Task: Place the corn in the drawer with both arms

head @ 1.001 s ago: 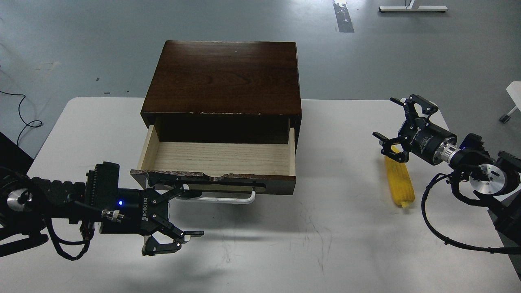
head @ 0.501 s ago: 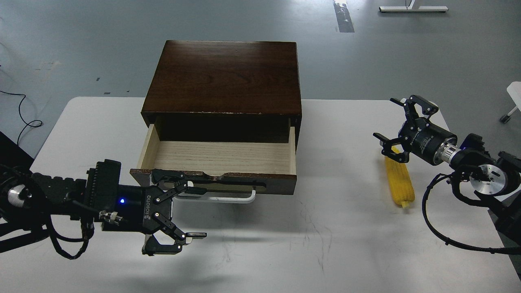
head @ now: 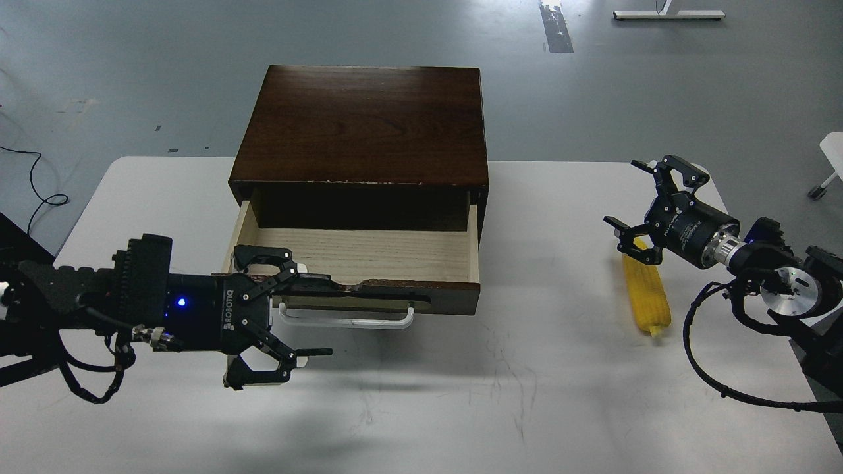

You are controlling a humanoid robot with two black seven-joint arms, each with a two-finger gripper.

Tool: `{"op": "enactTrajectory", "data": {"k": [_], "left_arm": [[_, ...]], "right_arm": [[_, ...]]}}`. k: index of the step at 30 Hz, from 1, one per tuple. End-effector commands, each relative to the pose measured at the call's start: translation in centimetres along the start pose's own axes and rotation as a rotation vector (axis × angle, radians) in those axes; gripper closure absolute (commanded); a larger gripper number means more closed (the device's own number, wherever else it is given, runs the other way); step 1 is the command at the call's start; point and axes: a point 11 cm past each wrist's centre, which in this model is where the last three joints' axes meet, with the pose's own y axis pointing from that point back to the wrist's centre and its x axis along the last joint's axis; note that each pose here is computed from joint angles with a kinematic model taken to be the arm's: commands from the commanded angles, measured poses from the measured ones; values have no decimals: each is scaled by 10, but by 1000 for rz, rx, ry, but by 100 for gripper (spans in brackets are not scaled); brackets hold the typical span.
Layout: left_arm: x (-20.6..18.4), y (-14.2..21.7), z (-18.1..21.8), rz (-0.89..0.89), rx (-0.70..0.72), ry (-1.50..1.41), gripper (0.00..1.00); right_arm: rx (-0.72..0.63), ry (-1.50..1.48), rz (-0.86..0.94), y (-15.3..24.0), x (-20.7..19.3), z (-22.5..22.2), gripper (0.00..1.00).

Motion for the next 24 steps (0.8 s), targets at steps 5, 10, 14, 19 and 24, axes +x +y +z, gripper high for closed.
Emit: {"op": "enactTrajectory", "data": {"k": [5, 10, 14, 19, 24], "left_arm": [[28, 27, -20, 46, 79, -110, 2], [35, 42, -31, 36, 132, -136, 2], [40, 49, -40, 27, 165, -153, 2], [45, 66, -63, 12, 248, -194, 2], [49, 95, -98, 121, 444, -6, 2]], "right_arm": [[0, -1, -4, -1, -1, 0, 0], [2, 0, -8, -1, -3, 0, 0], [4, 1, -7, 0, -2, -2, 0], [4, 2, -13, 0, -4, -2, 0], [14, 4, -15, 0, -4, -7, 0]]}}
